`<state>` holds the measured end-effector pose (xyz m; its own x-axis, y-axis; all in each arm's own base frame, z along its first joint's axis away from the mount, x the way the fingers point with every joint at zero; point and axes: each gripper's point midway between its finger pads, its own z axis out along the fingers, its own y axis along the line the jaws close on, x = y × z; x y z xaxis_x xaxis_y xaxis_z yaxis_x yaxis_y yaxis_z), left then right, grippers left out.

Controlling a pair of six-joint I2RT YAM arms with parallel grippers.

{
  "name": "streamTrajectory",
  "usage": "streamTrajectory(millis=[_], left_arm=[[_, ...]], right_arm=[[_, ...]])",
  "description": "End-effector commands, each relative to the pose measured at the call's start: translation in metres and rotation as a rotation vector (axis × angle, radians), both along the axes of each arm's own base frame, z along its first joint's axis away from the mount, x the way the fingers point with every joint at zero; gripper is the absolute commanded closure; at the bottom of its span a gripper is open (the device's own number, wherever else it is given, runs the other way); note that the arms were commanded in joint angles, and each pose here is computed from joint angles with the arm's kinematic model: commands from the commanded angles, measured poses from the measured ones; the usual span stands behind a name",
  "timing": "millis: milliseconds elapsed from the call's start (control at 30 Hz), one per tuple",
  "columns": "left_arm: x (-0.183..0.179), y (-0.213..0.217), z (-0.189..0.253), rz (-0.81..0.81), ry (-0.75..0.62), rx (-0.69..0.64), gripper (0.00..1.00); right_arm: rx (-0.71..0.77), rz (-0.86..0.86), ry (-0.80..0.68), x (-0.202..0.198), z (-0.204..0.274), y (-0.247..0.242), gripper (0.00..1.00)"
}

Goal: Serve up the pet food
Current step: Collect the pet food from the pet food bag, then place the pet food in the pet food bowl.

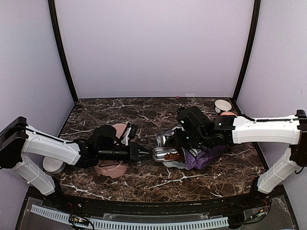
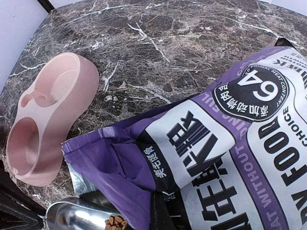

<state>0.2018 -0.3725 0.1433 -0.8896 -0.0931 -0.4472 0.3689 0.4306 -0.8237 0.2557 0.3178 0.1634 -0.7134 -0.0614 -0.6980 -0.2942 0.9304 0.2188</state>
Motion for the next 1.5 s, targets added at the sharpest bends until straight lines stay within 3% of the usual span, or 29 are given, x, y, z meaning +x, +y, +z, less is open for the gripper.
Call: streamTrajectory(millis=[0, 933, 1467], left_arm=[[0.002, 0.001, 0.024, -0.012, -0.040, -0.102, 1.00], [-0.014, 0.016, 0.086, -0.098, -0.138, -0.232, 1.00], [0.003, 0.033, 0.124, -0.001, -0.114, -0.268, 1.00]], right_arm=[[0.089, -0.071, -0.087, 0.015, 0.049, -0.007, 1.00], [0.126, -0.107, -0.089, 0.029, 0.057, -0.019, 1.00], [0.115, -0.106, -0.058, 0.033, 0.036, -0.019, 1.00]])
